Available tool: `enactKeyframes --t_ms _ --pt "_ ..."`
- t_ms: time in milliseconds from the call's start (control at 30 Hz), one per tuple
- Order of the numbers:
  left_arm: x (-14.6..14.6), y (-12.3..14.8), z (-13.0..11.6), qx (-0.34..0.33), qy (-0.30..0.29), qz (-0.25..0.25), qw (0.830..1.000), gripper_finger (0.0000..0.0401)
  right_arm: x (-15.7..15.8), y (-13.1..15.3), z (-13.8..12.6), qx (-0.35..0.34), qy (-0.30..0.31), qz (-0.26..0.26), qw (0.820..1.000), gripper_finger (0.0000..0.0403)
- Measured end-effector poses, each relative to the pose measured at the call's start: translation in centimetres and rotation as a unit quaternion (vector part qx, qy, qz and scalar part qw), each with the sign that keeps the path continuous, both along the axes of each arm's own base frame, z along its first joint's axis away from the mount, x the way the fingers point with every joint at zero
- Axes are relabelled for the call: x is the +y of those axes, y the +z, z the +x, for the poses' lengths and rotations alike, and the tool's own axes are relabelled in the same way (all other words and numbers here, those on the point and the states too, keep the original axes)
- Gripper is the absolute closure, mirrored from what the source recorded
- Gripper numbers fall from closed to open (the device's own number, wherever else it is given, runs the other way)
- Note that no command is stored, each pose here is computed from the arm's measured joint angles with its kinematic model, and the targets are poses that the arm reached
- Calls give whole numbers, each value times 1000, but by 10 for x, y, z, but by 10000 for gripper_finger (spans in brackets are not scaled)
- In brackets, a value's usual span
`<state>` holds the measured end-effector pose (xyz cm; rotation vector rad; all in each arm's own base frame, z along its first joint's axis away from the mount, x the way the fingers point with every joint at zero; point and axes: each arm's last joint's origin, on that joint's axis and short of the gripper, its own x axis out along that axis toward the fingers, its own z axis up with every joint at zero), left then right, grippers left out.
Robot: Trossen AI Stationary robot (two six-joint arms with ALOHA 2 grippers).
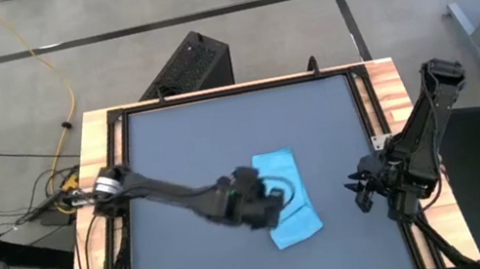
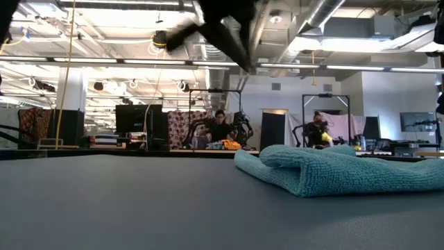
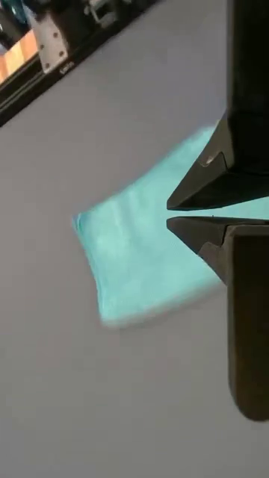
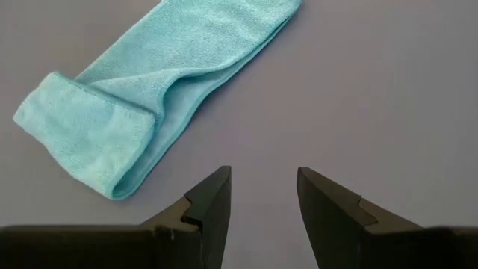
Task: Roll towel
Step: Roll the blue microfiber towel
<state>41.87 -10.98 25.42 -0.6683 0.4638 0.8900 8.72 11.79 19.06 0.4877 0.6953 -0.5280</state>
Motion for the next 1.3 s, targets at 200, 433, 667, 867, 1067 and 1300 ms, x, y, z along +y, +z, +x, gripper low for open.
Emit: enactKeyframes --t_ms 200,433,667,867,1067,1300 --pt "-42 -21 -43 -5 -56 -23 998 388 -6 1 7 -12 -30 -9 999 223" --pt "-67 -89 -97 -263 -113 -181 941 388 -7 2 17 -37 -49 -2 998 223" --pt "-49 -108 -129 -402 -136 -193 884 388 -4 -7 37 -59 -16 25 998 223" --pt "-39 -99 -112 -400 -130 -165 892 388 -14 -37 52 -123 -55 122 983 230" --pt "-22 -95 -96 -392 -120 -158 898 388 -22 -44 63 -170 -38 165 971 245" --pt "-5 -98 -89 -384 -102 -167 902 388 -16 -43 62 -159 -6 189 969 255"
